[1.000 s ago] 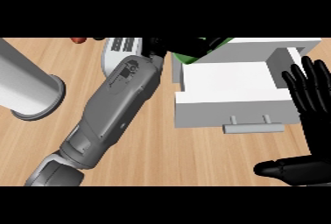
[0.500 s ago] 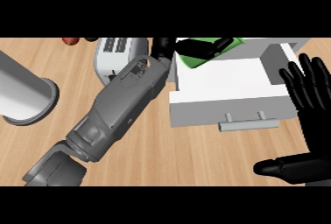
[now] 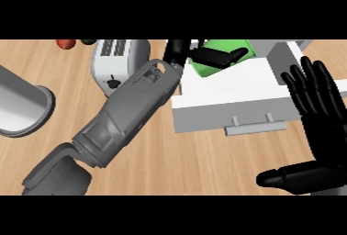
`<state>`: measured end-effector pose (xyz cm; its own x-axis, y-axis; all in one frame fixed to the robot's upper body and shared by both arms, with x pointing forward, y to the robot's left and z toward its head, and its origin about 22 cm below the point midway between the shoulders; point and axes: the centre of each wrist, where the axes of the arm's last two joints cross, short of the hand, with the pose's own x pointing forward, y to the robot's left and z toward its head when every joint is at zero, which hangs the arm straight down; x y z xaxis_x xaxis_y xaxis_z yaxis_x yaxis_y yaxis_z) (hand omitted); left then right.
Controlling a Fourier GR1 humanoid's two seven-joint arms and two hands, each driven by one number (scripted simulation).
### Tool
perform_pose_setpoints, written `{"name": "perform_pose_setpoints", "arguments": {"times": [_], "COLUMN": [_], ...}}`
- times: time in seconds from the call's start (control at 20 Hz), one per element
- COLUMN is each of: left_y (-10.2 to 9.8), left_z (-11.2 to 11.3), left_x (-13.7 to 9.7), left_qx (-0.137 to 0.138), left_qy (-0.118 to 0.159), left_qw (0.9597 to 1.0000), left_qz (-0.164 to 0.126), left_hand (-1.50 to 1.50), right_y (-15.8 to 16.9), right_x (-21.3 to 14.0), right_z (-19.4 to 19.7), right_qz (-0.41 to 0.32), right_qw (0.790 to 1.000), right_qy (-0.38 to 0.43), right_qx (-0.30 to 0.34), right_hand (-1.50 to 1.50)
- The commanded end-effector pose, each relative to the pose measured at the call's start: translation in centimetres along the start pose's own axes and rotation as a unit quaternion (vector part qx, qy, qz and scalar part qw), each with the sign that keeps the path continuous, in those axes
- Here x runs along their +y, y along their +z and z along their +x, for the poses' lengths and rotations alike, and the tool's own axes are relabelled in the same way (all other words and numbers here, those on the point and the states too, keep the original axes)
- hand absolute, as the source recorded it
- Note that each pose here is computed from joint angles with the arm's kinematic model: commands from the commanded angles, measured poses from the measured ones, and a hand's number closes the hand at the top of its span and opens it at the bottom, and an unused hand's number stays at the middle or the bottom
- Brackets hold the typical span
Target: Pick up the cup, place it into the drawer and close the drawer
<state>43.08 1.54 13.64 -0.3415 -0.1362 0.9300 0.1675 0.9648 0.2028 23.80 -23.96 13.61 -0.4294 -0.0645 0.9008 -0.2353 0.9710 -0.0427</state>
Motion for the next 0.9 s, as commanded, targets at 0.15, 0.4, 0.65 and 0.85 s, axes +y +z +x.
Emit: {"name": "perform_pose_setpoints", "arguments": {"times": [0.15,0.4,0.65,0.85], "left_y": [1.0,0.4,-0.3,0.6], "left_z": [-1.6,-0.3,2.5,1.5], "left_x": [-0.3,-0.6,-1.5,-1.3], "left_qx": [0.018,0.003,-0.039,-0.062], "left_qy": [-0.038,0.004,0.074,0.127], "left_qw": [0.9991,1.0,0.9965,0.9899], "left_qz": [-0.002,-0.007,-0.004,-0.004], "left_hand": [-1.5,-1.5,-1.5,-1.5], "right_y": [0.2,-0.6,0.2,0.5], "right_x": [0.5,0.0,-1.0,-1.5], "right_z": [0.8,0.2,0.7,1.2], "right_qz": [0.006,0.0,0.009,0.005], "right_qw": [1.0,0.999,0.999,0.999], "right_qy": [-0.009,-0.031,-0.037,-0.051], "right_qx": [-0.001,-0.017,-0.002,0.003], "right_hand": [-1.5,-1.5,-1.5,-1.5]}}
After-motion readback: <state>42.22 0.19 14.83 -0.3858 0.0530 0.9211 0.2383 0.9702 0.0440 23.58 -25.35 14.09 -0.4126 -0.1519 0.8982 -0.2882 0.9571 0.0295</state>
